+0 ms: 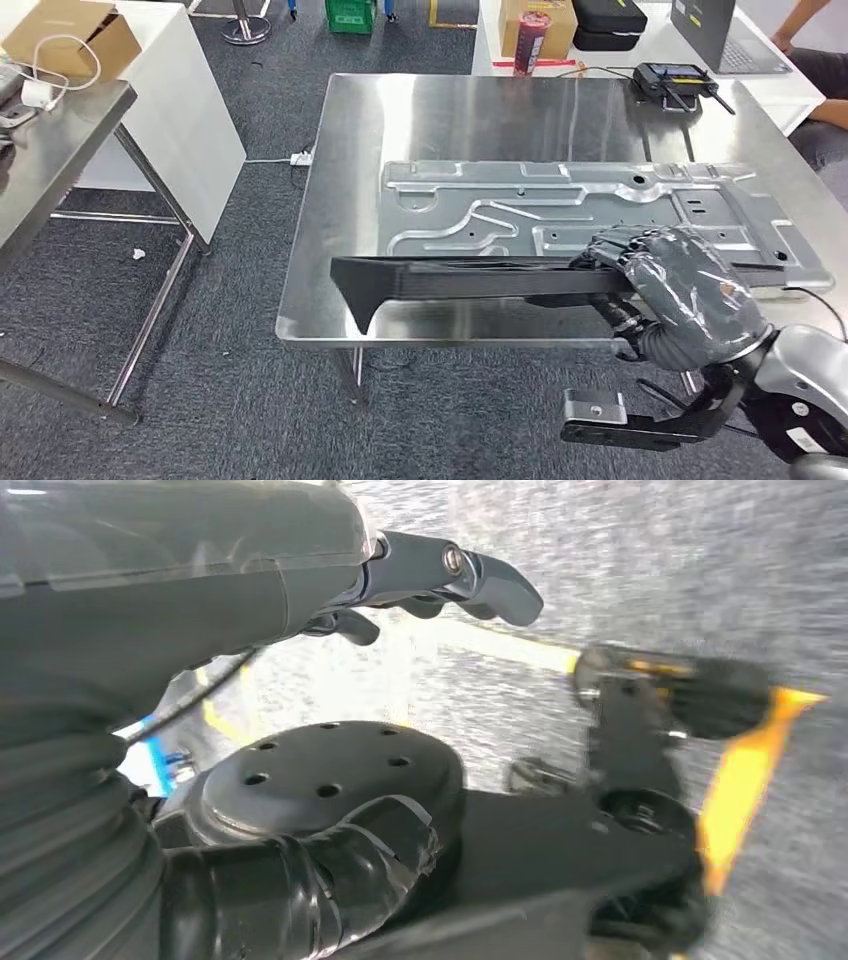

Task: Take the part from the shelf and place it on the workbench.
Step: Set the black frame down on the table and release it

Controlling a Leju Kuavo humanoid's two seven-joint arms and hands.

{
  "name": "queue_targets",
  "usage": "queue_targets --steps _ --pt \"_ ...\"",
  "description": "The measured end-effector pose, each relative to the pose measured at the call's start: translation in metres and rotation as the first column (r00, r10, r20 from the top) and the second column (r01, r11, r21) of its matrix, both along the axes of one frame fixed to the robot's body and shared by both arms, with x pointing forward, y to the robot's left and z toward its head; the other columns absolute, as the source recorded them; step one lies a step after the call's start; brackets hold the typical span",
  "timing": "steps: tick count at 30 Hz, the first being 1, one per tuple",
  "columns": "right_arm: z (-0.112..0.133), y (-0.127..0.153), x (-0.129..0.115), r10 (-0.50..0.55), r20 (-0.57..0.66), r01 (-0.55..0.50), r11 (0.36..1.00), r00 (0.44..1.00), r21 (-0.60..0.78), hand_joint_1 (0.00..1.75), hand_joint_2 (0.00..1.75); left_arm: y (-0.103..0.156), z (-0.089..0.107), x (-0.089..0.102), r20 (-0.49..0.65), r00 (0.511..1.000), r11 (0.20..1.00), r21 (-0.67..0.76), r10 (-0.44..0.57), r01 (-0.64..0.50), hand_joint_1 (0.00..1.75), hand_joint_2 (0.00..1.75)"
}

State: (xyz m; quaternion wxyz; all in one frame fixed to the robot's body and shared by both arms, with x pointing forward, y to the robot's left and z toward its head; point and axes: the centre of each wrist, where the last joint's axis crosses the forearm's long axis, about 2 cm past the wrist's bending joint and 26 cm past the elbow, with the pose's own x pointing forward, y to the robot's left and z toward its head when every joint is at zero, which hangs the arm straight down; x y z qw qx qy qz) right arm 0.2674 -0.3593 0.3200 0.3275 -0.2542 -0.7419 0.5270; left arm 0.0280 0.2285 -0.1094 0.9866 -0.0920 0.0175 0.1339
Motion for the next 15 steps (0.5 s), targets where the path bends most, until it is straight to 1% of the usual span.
queue_targets --steps 6,10,13,15 --pt "0.045 -0.025 0.014 -0.075 -0.003 0.074 0.99 0.997 -0.122 1.75 1.75 0.0 0.0 0.001 0.006 1.0 1.0 -0.001 0.015 -0.015 0.0 1.75" --pt "0.071 -0.039 0.023 -0.139 0.026 0.141 0.976 0.99 -0.165 1.75 1.75 -0.003 0.0 0.001 0.009 0.999 0.999 -0.009 0.031 -0.031 0.0 1.75" --pt "0.079 -0.052 0.028 -0.198 0.033 0.201 0.961 0.98 -0.188 1.75 1.75 -0.002 0.001 0.003 0.014 0.999 0.999 -0.01 0.039 -0.039 0.0 1.75" --pt "0.076 -0.06 0.032 -0.246 0.032 0.248 0.947 0.969 -0.206 1.75 1.75 -0.002 0.0 0.003 0.017 0.999 0.999 -0.01 0.041 -0.041 0.0 1.75"
